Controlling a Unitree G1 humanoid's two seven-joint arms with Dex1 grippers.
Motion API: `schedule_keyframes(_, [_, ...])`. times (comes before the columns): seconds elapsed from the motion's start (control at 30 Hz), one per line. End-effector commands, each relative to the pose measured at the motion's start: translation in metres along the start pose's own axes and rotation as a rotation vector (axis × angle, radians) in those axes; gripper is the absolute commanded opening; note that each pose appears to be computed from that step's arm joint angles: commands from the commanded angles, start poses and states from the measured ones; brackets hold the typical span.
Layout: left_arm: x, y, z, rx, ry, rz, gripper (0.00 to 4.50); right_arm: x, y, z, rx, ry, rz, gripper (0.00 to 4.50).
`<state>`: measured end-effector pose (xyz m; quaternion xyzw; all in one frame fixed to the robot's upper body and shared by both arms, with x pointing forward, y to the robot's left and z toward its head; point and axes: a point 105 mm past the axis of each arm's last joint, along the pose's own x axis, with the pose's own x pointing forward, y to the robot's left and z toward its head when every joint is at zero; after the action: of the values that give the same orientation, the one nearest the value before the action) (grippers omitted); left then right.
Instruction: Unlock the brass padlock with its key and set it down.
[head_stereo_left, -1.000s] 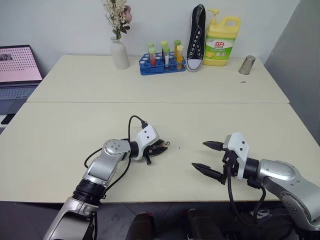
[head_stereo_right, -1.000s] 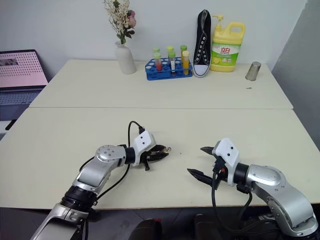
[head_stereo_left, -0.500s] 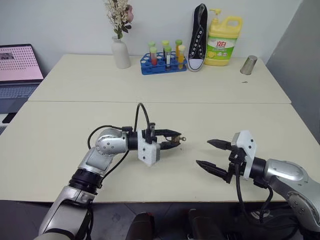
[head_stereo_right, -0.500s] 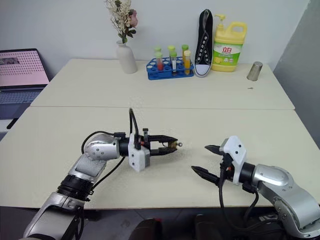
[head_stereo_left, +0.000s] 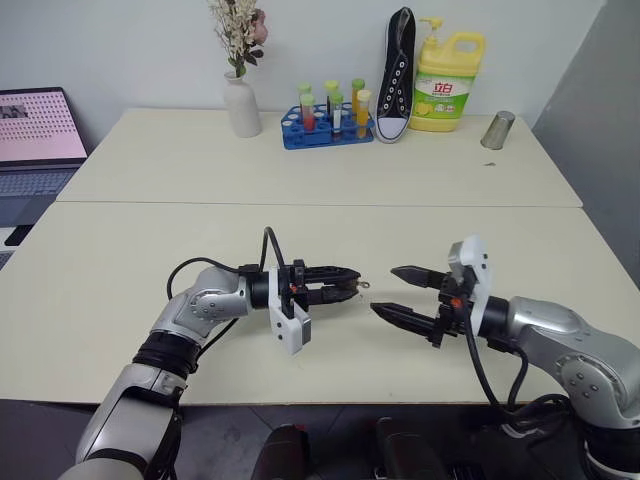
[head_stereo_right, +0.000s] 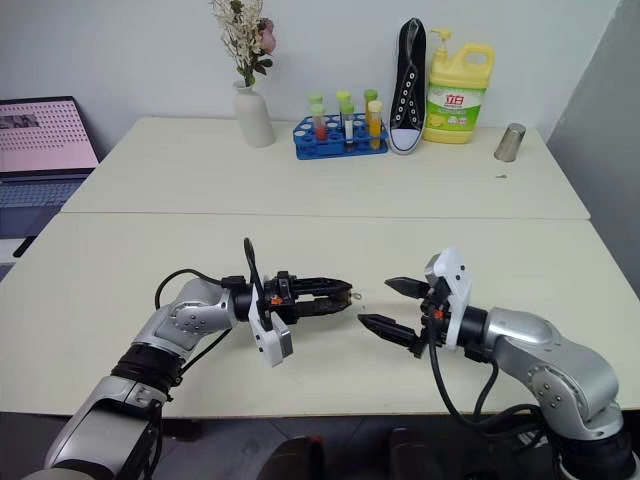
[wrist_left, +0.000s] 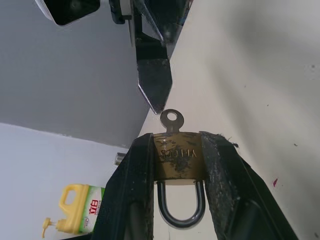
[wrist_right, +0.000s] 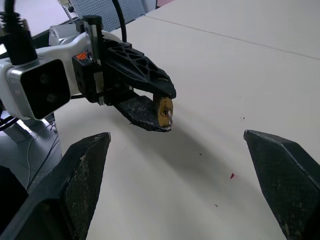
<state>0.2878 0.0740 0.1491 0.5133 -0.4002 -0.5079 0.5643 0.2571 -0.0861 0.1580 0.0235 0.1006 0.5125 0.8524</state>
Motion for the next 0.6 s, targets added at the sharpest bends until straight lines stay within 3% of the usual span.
schedule_keyframes(0.03, [-0.004, 0.008, 0.003, 0.035, -0.009, 0.035, 0.98, 0.008, 0.005, 0.005, 0.02, -0.02, 0.049, 4.5])
schedule_keyframes(0.17, [-0.005, 0.007, 0.005, 0.04, -0.009, 0.029, 0.98, 0.012, 0.006, 0.005, 0.034, -0.015, 0.072, 4.5])
schedule_keyframes(0.27, [-0.006, 0.007, 0.005, 0.041, -0.009, 0.029, 0.98, 0.015, 0.007, 0.005, 0.037, -0.015, 0.082, 3.91])
schedule_keyframes(0.6, [-0.007, 0.006, 0.008, 0.041, -0.009, 0.017, 0.98, 0.024, 0.01, 0.004, 0.051, -0.004, 0.135, 0.13])
